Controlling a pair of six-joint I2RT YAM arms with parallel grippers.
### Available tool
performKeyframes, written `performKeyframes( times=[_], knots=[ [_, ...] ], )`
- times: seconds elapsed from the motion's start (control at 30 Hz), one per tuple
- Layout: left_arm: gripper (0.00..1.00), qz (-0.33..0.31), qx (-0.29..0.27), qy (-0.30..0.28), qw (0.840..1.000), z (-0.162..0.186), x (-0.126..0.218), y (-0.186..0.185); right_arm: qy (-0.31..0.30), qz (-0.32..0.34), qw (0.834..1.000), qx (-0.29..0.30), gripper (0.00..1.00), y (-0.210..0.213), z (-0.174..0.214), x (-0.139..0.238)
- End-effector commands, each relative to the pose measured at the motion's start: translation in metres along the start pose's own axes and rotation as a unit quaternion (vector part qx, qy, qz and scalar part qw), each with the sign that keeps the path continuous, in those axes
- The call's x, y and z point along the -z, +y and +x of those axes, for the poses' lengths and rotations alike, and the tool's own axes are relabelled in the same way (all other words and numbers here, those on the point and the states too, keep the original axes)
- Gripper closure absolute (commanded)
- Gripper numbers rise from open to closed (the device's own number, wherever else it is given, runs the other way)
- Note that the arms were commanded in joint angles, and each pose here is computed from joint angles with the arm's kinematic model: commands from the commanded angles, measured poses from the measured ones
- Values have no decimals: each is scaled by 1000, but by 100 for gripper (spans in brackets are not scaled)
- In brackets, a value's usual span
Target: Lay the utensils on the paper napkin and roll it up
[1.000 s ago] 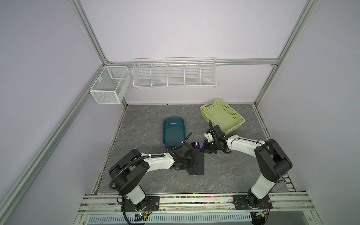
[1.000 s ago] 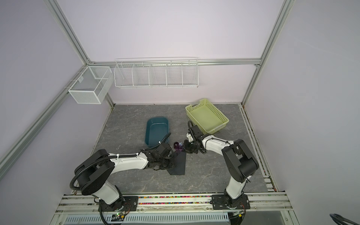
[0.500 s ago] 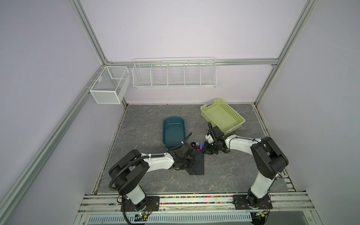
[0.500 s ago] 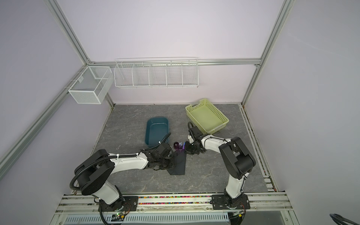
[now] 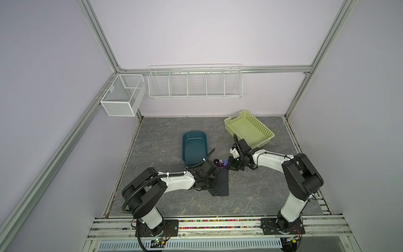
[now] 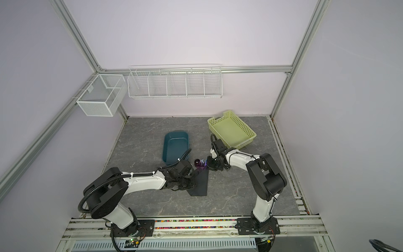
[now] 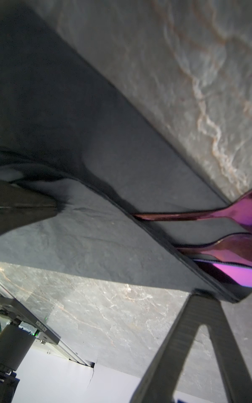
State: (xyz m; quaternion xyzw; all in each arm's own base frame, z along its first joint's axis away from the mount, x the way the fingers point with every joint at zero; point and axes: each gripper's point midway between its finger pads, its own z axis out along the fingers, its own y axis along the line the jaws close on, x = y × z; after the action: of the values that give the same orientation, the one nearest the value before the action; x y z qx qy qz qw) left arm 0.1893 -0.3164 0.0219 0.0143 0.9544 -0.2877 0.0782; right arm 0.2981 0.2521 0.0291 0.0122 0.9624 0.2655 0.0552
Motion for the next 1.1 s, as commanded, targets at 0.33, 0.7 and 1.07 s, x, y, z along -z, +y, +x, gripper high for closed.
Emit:
performKeyframes(
  times=[0.33, 0.7, 1.07],
  knots=[
    [100, -69, 13, 36, 997, 25, -5, 40, 5, 8, 1000, 15, 93, 1, 4, 12],
    [100, -70, 13, 34, 997, 25, -4, 40, 51, -34, 997, 40, 93, 29, 77, 32],
    [100, -72, 10, 34, 997, 23, -3, 39, 102, -41, 993, 34, 93, 16, 138, 19]
  ],
)
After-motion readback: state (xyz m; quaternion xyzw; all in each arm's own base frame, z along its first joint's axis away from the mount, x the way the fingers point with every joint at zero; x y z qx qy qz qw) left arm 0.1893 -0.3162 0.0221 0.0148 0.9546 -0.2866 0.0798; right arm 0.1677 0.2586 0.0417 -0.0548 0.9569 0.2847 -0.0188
